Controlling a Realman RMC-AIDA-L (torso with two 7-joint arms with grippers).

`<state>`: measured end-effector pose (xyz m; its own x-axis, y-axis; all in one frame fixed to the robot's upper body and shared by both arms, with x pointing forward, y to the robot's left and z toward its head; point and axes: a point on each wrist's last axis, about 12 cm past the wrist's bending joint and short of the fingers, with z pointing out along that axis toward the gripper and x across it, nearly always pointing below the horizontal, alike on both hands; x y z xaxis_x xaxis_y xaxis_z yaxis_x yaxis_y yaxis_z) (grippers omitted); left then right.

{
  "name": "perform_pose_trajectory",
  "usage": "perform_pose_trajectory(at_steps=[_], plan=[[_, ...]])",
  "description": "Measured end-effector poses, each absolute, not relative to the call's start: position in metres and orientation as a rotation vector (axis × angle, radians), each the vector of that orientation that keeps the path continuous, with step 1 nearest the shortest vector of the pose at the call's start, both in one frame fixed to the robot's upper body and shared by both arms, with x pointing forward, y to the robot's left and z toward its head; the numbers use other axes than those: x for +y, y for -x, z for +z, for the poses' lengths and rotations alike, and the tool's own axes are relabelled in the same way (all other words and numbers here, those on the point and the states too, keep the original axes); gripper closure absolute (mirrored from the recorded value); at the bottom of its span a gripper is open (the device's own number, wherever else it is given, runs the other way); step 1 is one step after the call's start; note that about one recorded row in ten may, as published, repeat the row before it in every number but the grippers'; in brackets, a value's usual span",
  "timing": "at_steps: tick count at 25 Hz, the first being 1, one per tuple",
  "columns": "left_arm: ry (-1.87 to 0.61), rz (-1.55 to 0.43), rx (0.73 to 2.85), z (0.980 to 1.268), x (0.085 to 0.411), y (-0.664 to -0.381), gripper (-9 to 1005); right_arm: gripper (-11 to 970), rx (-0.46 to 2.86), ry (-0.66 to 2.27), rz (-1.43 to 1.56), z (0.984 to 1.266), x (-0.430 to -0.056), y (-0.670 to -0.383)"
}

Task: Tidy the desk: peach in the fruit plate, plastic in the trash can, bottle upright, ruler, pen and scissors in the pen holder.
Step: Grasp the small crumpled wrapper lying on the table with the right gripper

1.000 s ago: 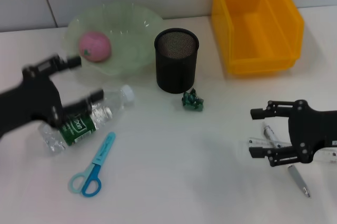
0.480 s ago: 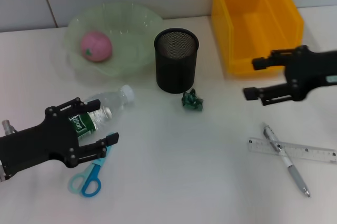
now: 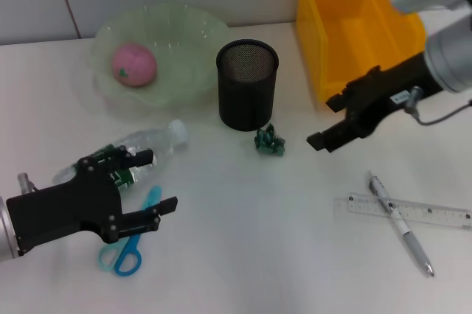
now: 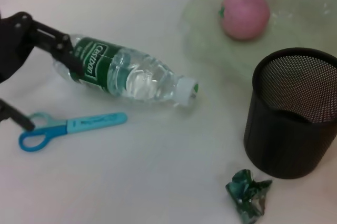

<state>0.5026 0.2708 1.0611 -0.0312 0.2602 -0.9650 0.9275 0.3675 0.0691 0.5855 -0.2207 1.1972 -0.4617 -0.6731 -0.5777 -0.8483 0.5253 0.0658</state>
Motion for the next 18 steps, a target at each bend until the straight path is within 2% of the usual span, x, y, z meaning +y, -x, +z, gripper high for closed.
perform_pose_trajectory(at_steps=[7,18], plan=[[-1.11,-0.776,1.542,1.059,0.269,-0.502,207,133,2.316,1.261,0.351,1.194,-0.185,-0.596],[-1.125,-0.778,1.534,1.058,0.267,-0.501,209,134,2.365,1.272,0.301,1.159,-0.154,-0.611]])
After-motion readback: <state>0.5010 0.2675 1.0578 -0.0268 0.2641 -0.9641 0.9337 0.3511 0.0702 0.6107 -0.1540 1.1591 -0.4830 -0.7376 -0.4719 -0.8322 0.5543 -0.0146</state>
